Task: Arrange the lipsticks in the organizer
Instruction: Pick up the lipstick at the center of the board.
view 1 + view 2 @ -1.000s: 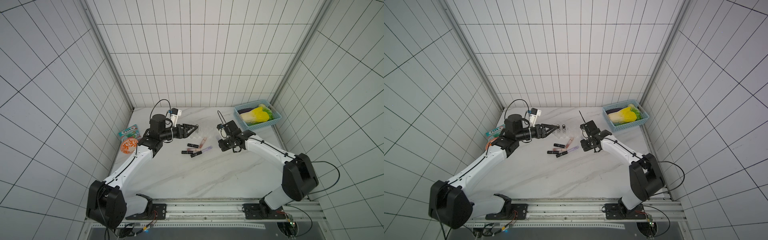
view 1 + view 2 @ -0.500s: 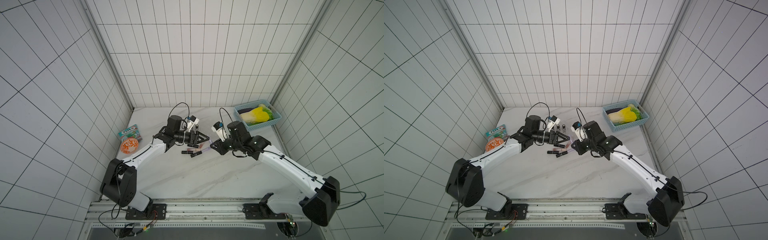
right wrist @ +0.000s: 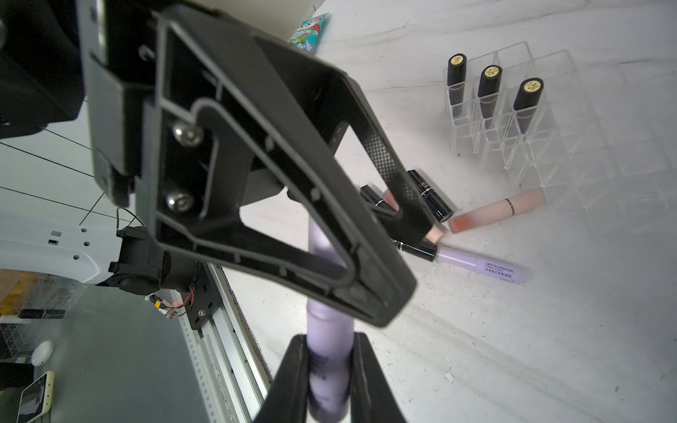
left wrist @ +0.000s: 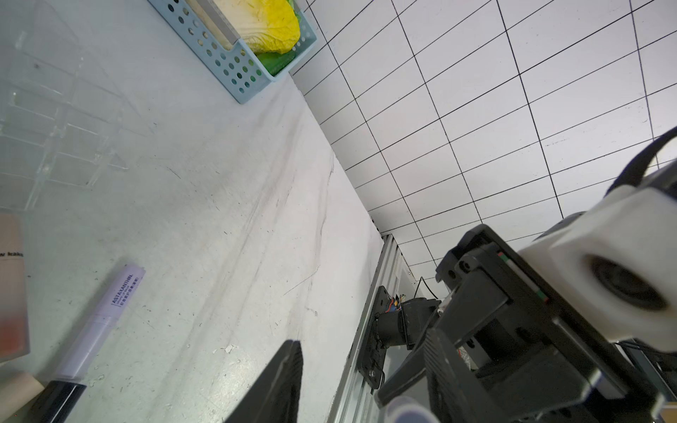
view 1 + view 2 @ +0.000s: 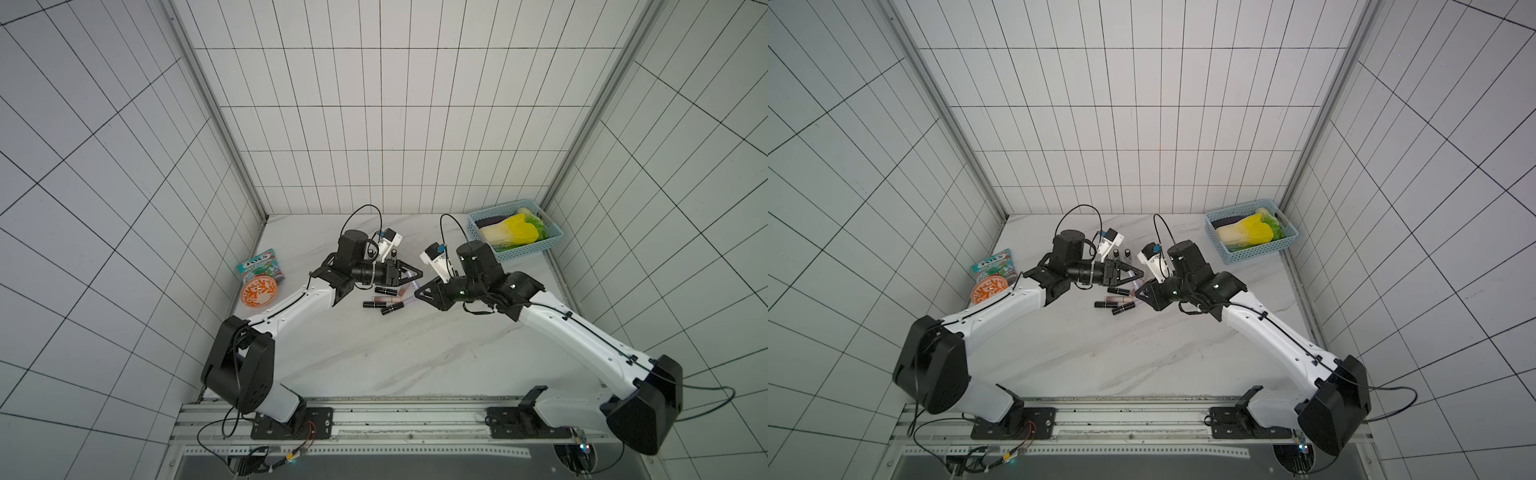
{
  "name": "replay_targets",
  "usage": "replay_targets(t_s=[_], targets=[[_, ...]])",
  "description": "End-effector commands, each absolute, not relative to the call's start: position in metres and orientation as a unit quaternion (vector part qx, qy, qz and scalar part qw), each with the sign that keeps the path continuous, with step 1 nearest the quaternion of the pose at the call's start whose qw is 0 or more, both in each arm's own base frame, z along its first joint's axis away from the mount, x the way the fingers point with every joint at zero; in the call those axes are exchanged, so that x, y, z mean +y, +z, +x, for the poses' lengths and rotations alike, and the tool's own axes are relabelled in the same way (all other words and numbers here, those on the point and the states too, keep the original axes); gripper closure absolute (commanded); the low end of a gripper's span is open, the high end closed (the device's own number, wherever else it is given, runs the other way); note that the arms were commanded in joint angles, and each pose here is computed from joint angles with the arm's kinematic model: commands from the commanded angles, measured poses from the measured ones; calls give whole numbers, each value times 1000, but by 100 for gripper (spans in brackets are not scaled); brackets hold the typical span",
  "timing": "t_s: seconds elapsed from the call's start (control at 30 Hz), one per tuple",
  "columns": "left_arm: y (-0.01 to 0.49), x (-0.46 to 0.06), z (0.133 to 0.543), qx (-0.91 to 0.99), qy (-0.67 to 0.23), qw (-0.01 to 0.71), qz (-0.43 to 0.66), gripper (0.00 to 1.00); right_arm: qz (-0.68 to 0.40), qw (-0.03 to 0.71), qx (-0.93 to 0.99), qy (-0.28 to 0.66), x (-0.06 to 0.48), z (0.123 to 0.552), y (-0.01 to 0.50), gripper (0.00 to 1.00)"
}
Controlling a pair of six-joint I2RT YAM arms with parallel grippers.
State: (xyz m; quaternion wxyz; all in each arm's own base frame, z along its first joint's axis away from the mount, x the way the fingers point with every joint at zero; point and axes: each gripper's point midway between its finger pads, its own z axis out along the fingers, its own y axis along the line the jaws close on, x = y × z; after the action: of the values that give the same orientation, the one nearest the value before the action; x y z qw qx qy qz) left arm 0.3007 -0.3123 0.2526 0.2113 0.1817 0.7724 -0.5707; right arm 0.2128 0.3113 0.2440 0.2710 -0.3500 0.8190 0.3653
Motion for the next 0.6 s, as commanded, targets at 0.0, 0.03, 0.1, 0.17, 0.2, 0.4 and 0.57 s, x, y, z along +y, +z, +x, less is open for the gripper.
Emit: replay_targets(t_s=[0.0,0.03,0.1,0.17,0.2,0.4,0.57], targets=[[272,-305,306,760,-570,253,184,53,-352,267,815,375,312,207,242,87],[272,-304,306,760,-570,253,183,56,-352,270,815,373,311,208,243,87],[273,-303,306,759,-571,253,183,62,-351,273,816,369,311,209,243,87],[273,-304,305,759,-572,251,183,70,-351,276,816,367,310,210,244,87],[273,-304,304,758,-573,249,184,73,-351,276,817,366,310,211,243,87],[272,-305,301,758,-576,242,189,85,-349,282,819,358,309,215,243,87],[274,-305,297,756,-578,237,196,50,-343,290,820,354,305,219,246,88]])
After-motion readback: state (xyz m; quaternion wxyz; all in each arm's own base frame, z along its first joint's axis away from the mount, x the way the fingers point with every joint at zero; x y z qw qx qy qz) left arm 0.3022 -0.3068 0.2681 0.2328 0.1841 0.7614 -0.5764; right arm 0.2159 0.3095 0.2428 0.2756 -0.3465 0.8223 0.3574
